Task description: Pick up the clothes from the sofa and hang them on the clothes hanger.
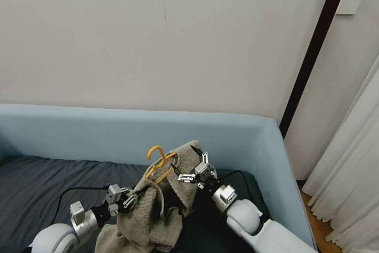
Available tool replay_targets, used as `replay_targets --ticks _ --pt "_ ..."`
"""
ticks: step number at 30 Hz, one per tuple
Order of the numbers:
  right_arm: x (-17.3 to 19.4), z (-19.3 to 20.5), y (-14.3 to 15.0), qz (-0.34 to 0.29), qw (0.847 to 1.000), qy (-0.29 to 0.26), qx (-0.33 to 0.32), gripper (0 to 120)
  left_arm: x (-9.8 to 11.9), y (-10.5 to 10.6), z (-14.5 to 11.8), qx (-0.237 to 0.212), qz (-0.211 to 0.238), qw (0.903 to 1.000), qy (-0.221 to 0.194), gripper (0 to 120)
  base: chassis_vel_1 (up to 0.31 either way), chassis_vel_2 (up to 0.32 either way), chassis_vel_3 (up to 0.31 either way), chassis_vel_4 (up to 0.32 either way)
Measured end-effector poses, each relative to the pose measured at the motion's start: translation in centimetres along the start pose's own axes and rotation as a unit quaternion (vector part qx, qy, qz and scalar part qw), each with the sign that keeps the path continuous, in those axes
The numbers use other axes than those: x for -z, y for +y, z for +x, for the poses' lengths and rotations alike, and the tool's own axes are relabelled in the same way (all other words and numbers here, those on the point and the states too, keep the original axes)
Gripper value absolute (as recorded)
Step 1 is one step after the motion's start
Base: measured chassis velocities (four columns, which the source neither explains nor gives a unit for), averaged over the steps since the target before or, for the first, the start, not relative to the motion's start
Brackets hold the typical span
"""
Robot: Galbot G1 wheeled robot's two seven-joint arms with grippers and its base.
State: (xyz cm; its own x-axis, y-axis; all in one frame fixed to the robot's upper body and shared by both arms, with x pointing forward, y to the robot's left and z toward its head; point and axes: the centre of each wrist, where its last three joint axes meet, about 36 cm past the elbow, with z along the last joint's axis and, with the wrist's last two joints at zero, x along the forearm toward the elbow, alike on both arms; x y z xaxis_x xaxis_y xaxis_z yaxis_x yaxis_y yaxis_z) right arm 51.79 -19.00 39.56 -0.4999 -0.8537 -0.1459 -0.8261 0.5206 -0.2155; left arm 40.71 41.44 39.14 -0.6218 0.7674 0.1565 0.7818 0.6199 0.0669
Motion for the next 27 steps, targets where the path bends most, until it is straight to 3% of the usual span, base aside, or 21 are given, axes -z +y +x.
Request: replay_targets --ticks 3,8,15,17,20,23,27 --pt "1.2 3.2 -5.0 -0.008 0.995 0.019 0.097 100 1.6 1.6 0.9 -0.045 -0.024 0.9986 0.010 8 0.000 0.000 0.000 0.000" --pt "3.4 6.4 -9.0 0.006 0.986 0.062 0.152 100 3.6 4.1 1.8 -0.105 -0.049 0.9930 0.021 8 0.000 0.000 0.000 0.000" --pt "6.1 8.6 -11.5 0.019 0.969 0.106 0.224 100 6.9 8.6 2.2 -0.205 -0.077 0.9751 0.035 8 0.000 0.000 0.000 0.000" --pt "6.5 8.8 -11.8 0.019 0.965 0.110 0.236 100 7.3 9.0 2.2 -0.218 -0.077 0.9721 0.037 8 0.000 0.000 0.000 0.000" --pt "8.2 9.8 -12.7 0.020 0.955 0.128 0.267 100 9.0 10.1 2.2 -0.262 -0.080 0.9605 0.050 8 0.000 0.000 0.000 0.000" --pt "9.4 10.3 -13.2 0.021 0.952 0.131 0.276 100 10.5 10.8 2.2 -0.277 -0.087 0.9554 0.056 8 0.000 0.000 0.000 0.000" --pt "11.3 11.0 -14.1 0.019 0.956 0.114 0.271 100 14.5 12.3 2.7 -0.288 -0.101 0.9504 0.058 8 0.000 0.000 0.000 0.000"
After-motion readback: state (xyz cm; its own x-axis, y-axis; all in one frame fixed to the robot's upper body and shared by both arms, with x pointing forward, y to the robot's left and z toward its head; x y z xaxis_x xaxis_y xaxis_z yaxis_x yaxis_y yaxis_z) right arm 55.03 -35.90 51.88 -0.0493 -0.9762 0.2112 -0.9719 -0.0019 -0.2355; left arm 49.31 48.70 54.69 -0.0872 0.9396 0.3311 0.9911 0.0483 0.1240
